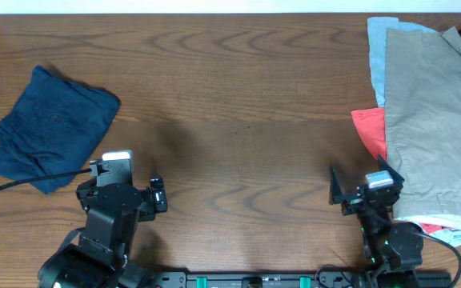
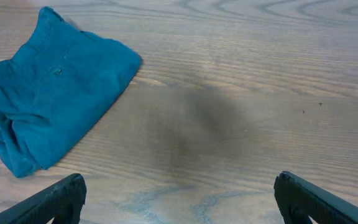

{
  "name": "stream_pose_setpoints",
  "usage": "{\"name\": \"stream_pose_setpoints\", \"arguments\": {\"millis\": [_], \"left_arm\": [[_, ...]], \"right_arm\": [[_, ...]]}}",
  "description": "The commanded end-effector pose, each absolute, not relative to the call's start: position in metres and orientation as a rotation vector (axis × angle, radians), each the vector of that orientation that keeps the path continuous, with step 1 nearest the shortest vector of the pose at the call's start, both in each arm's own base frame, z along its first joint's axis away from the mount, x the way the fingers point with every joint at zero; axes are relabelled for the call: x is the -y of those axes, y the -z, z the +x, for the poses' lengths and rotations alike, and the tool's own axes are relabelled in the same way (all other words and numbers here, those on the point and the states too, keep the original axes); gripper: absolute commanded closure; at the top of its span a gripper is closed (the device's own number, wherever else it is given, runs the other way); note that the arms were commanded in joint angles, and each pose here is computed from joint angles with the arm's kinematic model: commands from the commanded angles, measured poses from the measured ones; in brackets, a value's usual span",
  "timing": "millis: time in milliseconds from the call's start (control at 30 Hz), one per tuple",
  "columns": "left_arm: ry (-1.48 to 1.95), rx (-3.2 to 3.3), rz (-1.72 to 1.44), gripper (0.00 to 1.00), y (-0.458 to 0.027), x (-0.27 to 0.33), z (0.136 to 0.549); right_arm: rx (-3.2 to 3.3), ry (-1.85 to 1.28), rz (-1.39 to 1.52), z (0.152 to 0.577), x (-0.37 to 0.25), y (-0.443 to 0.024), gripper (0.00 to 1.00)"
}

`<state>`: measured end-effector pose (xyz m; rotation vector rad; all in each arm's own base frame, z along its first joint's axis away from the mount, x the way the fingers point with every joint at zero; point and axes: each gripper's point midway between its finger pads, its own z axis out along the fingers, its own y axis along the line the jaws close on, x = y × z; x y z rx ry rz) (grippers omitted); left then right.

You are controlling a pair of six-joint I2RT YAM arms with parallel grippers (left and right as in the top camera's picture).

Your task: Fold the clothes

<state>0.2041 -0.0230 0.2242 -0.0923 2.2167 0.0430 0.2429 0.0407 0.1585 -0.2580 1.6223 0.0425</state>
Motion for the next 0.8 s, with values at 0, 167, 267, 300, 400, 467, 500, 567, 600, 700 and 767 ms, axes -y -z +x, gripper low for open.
{"name": "stream_pose_setpoints", "arguments": {"millis": [0,167,267,300,400,467,500,567,600,700,767], "left_arm": [[-0.056,-2.216,-0.095,0.02,-0.2232,0.0216,0.2041],[-0.056,-2.215,-0.095,0.02,-0.2232,0.0216,0.2040],[-0.056,-2.215,-0.095,0.02,-0.2232,0.0216,0.2040],[-0.056,-2.215,-0.095,0.02,-0.2232,0.0216,0.2040],[-0.056,-2.215,-0.095,0.02,-0.2232,0.0216,0.2040],[-0.056,-2.215,-0.095,0.02,-0.2232,0.0216,0.2040],[-0.056,-2.215,-0.095,0.02,-0.2232,0.0216,0.2040],[-0.055,-2.216,-0.094,0.02,-0.2232,0.0217,0.2040],[-0.056,-2.215,-0.095,0.02,-0.2232,0.0216,0.2040],[-0.056,-2.215,-0.095,0.02,-0.2232,0.0216,0.2040],[-0.056,-2.215,-0.095,0.02,-0.2232,0.0216,0.2040]], "right_arm": [[-1.620,0.050,-0.288,0.2439,-0.0328,-0.1567,0.01],[-1.617,0.034,-0.285,0.2438,-0.0345,-0.1576,0.01],[-1.616,0.032,-0.287,0.2437,-0.0352,-0.1576,0.01],[-1.616,0.031,-0.288,0.2436,-0.0354,-0.1576,0.01],[-1.616,0.031,-0.288,0.2436,-0.0354,-0.1576,0.01],[-1.616,0.031,-0.288,0.2436,-0.0354,-0.1576,0.01],[-1.616,0.031,-0.288,0.2436,-0.0354,-0.1576,0.01],[-1.616,0.031,-0.288,0.2436,-0.0354,-0.1576,0.01],[-1.616,0.031,-0.288,0.2436,-0.0354,-0.1576,0.01],[-1.616,0.031,-0.288,0.2436,-0.0354,-0.1576,0.01],[-1.616,0.031,-0.288,0.2436,-0.0354,-0.1576,0.01]]}}
